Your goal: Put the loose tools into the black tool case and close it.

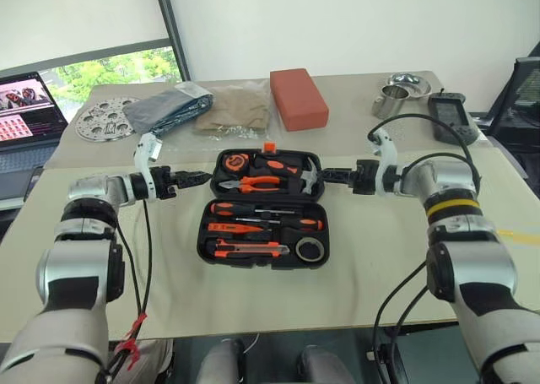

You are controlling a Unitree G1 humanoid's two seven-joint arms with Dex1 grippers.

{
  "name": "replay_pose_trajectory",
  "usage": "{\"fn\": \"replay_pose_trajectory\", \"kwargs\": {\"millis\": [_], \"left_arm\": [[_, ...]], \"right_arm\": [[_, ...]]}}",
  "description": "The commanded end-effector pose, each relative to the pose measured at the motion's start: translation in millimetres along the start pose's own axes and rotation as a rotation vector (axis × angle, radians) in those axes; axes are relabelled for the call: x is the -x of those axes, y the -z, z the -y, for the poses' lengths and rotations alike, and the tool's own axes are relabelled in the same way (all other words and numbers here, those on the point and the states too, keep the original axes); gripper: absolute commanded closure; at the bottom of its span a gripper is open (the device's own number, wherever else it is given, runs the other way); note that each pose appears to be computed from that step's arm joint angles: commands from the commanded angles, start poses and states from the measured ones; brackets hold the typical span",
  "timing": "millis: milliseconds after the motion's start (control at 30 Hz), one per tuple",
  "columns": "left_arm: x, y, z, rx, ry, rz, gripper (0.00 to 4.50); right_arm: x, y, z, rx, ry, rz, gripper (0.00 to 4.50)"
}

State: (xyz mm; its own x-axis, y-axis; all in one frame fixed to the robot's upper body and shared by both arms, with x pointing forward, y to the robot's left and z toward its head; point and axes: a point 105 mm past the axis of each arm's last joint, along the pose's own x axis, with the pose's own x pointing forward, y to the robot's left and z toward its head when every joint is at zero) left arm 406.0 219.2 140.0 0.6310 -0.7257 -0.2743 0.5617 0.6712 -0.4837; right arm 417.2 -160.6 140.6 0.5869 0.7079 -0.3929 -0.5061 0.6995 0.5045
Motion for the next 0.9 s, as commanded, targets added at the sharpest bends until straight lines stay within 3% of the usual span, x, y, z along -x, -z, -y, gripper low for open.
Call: {"fn": "replay_pose_trajectory", "kwargs": {"millis": [33, 67, 100, 500, 900], "left_arm": [[-0.1, -11.6, -1.6, 0.067, -0.053, 0.040, 0.00], [-2.3, -10.8, -2.6, 0.079, -0.068, 0.039, 0.00], [-4.3, -9.7, -3.3, 0.083, -0.080, 0.036, 0.00], [-18.1, -4.1, -2.3, 0.113, -0.106, 0.029, 0.00], [-10.4, -0.3, -8.6, 0.101, -0.113, 0.037, 0.00]], "right_arm": [[-0.8, -14.2, -10.2, -0.015, -0.053, 0.044, 0.03], [-2.4, -13.2, -10.2, -0.020, -0.052, 0.038, 0.03], [-4.0, -12.0, -10.1, -0.025, -0.049, 0.032, 0.53], [-13.3, -6.9, -11.8, -0.006, -0.049, 0.005, 4.44], [-23.5, -9.0, -22.5, 0.054, -0.103, 0.024, 4.44]]}}
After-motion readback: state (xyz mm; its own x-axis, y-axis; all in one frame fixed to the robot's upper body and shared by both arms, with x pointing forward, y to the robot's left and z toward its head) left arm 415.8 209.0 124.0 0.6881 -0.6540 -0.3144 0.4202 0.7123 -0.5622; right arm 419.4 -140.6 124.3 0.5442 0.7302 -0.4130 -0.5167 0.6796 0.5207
